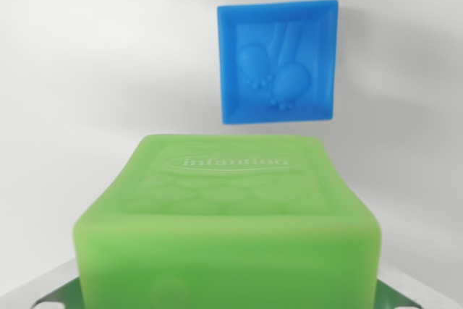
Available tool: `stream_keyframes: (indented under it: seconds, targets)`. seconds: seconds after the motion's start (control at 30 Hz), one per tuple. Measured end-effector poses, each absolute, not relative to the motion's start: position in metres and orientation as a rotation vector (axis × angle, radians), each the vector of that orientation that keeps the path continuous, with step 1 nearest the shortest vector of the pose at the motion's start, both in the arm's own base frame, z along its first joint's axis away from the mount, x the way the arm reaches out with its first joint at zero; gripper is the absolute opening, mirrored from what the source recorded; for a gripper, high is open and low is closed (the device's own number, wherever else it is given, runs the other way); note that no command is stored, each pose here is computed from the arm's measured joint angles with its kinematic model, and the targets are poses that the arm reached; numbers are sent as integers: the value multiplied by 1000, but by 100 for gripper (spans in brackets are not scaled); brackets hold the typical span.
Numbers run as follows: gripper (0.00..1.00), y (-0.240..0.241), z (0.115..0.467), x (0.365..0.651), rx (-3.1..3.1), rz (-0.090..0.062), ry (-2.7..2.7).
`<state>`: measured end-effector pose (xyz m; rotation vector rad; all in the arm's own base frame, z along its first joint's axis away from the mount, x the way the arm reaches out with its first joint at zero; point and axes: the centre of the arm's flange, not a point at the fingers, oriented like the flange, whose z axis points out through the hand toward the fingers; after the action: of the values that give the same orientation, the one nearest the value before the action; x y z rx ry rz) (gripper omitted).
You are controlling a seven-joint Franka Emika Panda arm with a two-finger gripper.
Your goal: Stack cube
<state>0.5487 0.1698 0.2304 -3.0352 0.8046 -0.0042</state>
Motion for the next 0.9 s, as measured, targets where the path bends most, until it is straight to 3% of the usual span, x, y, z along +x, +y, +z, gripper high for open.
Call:
stream_keyframes:
  seconds: [0.9]
  targets:
    - [0, 165, 228, 599, -3078, -2, 616]
